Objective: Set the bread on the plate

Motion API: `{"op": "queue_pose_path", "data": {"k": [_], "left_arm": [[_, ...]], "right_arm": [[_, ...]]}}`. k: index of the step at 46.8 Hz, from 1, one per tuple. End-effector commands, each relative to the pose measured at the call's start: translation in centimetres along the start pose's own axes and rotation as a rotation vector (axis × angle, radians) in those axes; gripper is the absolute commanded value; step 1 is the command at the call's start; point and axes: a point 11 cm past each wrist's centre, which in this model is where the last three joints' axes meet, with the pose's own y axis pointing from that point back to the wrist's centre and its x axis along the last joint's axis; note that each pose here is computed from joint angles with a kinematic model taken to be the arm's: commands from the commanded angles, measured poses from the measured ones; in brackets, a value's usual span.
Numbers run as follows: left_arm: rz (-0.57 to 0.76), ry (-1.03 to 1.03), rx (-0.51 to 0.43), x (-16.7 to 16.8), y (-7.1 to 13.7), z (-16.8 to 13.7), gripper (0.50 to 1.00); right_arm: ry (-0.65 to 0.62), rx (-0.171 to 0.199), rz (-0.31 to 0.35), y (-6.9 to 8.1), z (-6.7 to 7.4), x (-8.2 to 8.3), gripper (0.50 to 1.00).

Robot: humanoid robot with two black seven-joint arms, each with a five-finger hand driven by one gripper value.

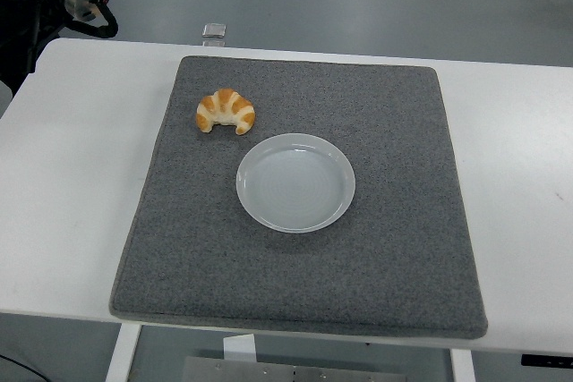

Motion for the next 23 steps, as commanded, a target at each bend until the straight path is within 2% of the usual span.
{"op": "queue_pose_path", "data": {"k": [1, 11, 17, 23], "left_arm": [[-0.064, -0.097, 0.028, -1.0, 0.1, 0.2, 0.981], [-0.218, -0.432, 0.062, -2.0, 1.8, -0.2, 0.975], [-0.244, -0.537, 0.033, -2.2, 2.9, -0.4, 0.973], [-0.268, -0.625, 0.026, -3.7, 3.5, -2.3, 0.971]], "right_arm": [[0.000, -0.001, -0.001, 0.0, 0.1, 0.0, 0.952], [0.001, 0.000, -0.001, 0.0, 0.0, 0.0, 0.952], [0.000, 0.000, -0.001, 0.0, 0.0, 0.0, 0.952], [0.000, 0.000, 0.001, 0.0, 0.0, 0.0, 0.952]]}}
